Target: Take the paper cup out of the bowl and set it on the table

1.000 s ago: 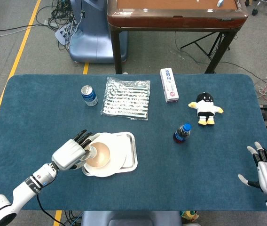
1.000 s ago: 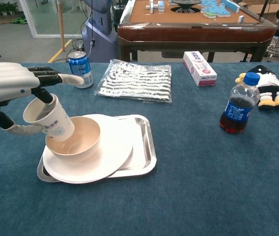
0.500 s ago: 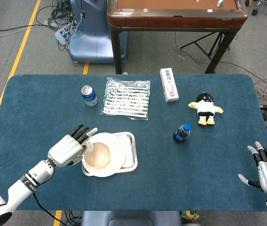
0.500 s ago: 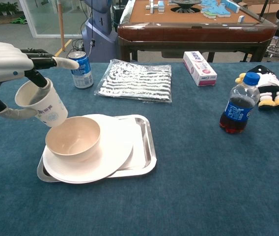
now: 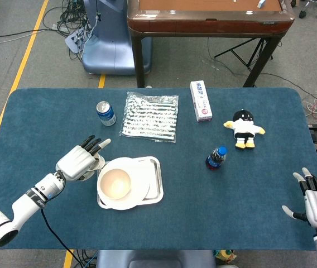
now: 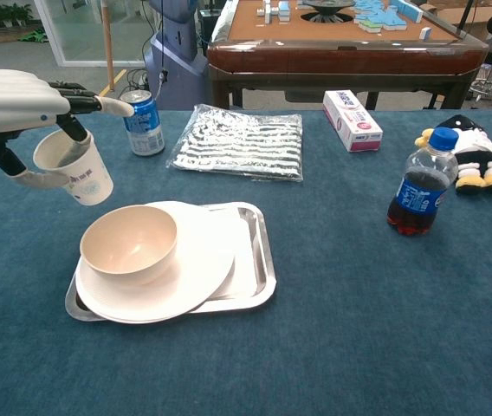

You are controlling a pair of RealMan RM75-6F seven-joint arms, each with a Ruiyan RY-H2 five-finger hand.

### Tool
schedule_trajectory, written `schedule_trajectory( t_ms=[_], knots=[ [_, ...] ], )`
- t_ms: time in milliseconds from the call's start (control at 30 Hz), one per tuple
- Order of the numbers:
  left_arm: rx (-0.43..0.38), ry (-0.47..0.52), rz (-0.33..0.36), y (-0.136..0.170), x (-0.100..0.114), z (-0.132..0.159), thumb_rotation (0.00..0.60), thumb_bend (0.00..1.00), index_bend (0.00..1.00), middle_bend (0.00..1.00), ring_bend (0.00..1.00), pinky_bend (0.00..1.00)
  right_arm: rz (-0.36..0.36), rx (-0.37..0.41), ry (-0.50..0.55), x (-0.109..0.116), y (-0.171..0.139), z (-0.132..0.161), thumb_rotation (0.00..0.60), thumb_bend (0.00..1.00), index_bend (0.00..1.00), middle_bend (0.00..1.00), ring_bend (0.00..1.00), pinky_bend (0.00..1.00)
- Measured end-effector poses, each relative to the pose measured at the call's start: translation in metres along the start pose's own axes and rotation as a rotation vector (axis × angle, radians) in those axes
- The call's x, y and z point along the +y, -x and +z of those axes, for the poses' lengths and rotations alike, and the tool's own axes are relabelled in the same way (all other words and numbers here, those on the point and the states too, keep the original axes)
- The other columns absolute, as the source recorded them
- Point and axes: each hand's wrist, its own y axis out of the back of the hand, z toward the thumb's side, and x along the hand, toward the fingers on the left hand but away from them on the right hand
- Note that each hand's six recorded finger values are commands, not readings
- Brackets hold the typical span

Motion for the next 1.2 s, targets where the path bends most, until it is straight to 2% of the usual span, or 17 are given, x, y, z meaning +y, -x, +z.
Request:
schedule_trajectory(
  t_ms=[300,567,733,933,1200],
  knots=[
    [0.045,0.006,-0.031,-0.017,-0.017,-0.032,0.6,0.32,0.62,0.0,0.0,0.0,0.013,-0.01,-0.003,-0.005,0.004,0.002,0.6,0.25,0.0,0.0,0.0,0.0],
    [0.054,0.033,-0.035,-0.029,-0.03,-0.045,0.6,0.32,0.62,0.0,0.0,0.0,0.028,-0.021,-0.005,-0.009,0.007,0.002,0.6,0.25,0.0,0.0,0.0,0.0],
    [0.04,0.05,-0.05,-0.036,-0.043,-0.043,0.6,0.32,0.62,0.0,0.0,0.0,0.044,-0.03,-0.006,-0.012,0.011,0.0,0.6,0.24,0.0,0.0,0.0,0.0],
    [0.005,0.087,-0.073,-0.043,-0.058,-0.027,0.6,0.32,0.62,0.0,0.0,0.0,0.056,-0.028,-0.007,-0.015,0.012,0.001,0.6,0.25,0.0,0.0,0.0,0.0],
    [-0.017,0.102,-0.07,-0.05,-0.063,-0.02,0.6,0.32,0.59,0.0,0.0,0.0,0.062,-0.032,-0.009,-0.016,0.014,0.0,0.6,0.25,0.0,0.0,0.0,0.0]
  ],
)
